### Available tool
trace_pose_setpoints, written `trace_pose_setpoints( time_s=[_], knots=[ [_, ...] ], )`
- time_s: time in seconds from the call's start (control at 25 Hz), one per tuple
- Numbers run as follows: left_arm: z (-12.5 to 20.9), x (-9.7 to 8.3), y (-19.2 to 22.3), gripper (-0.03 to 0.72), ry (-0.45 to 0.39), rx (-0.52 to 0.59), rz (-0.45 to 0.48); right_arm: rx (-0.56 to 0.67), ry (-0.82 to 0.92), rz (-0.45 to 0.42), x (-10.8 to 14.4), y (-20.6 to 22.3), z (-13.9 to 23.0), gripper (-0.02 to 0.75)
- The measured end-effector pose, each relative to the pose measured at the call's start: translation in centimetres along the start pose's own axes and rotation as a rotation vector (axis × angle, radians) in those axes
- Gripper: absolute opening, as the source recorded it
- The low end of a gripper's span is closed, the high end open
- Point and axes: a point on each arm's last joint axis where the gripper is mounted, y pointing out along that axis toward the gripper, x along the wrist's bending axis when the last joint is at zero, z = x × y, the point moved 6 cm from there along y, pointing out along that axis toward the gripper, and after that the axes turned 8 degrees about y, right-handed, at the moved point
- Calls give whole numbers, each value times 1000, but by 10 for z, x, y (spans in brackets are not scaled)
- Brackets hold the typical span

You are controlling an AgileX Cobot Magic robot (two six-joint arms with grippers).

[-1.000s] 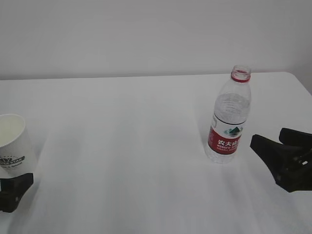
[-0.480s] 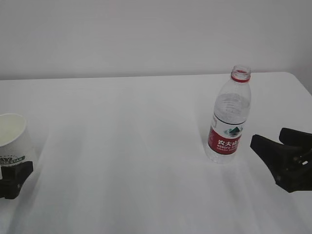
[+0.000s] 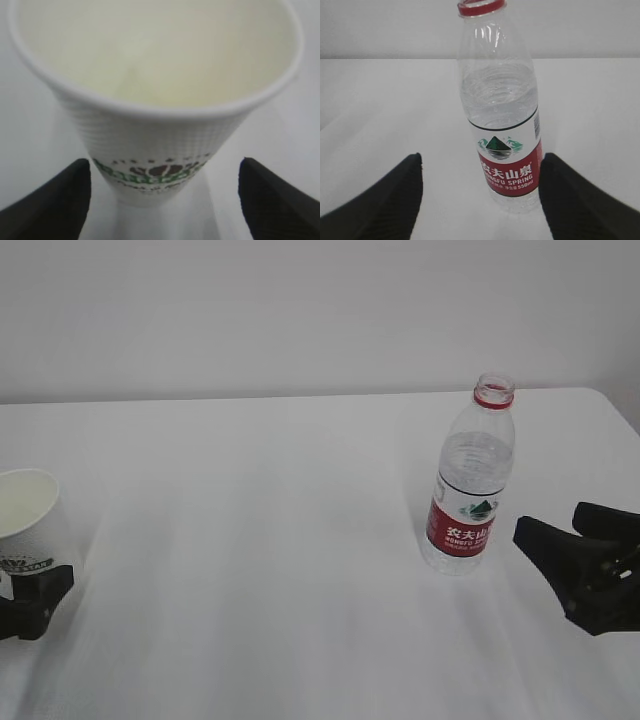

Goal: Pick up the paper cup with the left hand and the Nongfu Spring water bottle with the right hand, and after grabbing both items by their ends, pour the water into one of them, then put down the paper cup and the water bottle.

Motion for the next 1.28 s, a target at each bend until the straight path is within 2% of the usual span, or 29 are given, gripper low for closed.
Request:
trace_pose_setpoints(
  time_s=[0.44, 0.8, 1.28],
  knots=[
    [-14, 2, 12, 692, 6, -49, -3, 0, -2, 0, 0, 0, 0, 552],
    [-10, 5, 26, 692, 1, -35, -9, -8, -2, -4, 1, 0, -1, 552],
    [-21, 8, 36, 692, 1, -75, -22, -19, -2, -9, 1, 0, -3, 552]
  ],
)
